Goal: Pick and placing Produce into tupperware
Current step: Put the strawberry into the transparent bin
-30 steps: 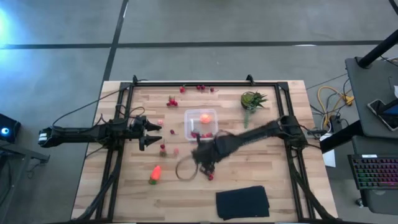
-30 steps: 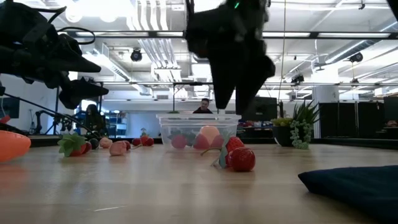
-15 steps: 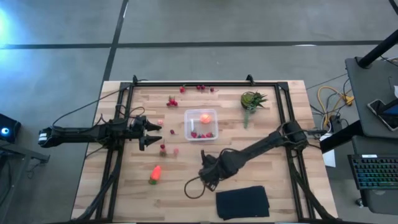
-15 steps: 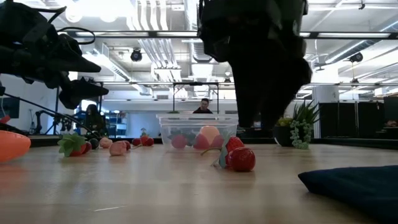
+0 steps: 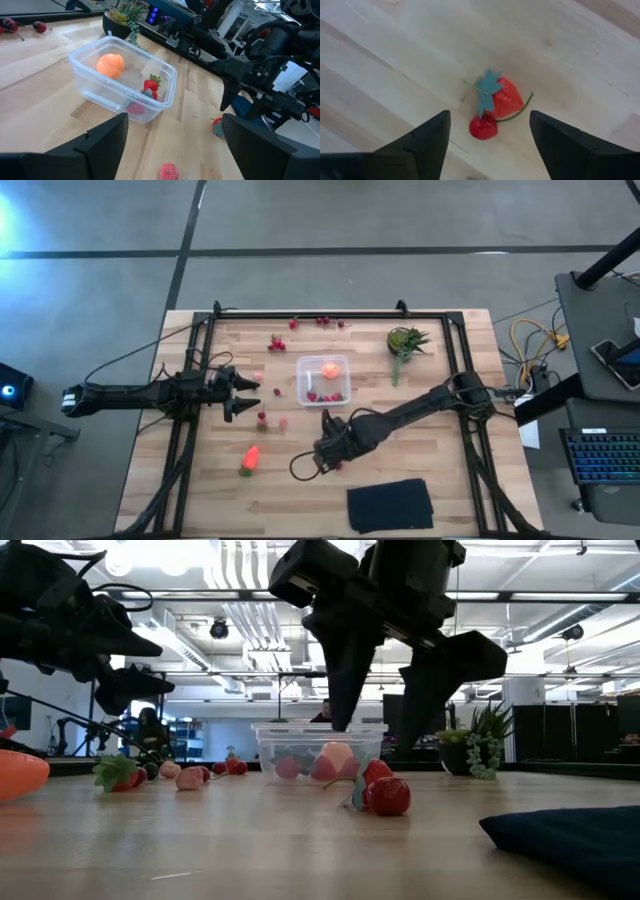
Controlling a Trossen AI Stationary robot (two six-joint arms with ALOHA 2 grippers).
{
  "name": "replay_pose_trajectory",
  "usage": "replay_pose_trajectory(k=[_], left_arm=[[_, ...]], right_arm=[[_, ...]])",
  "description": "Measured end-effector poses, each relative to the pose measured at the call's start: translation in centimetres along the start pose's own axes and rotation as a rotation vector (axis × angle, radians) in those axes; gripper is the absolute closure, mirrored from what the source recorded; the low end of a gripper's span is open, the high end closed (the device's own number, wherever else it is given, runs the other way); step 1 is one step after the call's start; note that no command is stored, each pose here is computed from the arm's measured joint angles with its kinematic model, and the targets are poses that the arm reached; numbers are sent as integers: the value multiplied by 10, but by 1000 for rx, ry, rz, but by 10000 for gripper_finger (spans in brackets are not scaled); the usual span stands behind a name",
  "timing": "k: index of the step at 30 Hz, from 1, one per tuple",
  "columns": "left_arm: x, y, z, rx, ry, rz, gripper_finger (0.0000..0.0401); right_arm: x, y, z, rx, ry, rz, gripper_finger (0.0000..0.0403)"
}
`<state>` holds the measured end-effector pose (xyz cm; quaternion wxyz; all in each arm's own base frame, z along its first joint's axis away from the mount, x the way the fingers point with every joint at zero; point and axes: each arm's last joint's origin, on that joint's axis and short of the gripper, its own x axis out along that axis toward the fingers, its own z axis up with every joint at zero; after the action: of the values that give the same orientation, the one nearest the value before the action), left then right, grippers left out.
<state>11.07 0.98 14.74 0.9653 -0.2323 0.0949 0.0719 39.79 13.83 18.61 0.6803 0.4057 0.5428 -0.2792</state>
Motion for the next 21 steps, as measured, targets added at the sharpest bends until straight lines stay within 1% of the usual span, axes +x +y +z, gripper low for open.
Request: replay_pose_trajectory(k=[4,11,18,21], left_arm=[[0,0,0,0,0,0,95],[0,0,0,0,0,-1,95],[0,0,0,0,0,0,95],[0,0,0,0,0,0,95]], right_arm=[[2,-2,0,-24,-9,-9,142],[9,-8,1,-197,-73,-58,142],[11,-8,4,-248,-82,-40,142],[11,-6,4,-248,-76,-19,142]])
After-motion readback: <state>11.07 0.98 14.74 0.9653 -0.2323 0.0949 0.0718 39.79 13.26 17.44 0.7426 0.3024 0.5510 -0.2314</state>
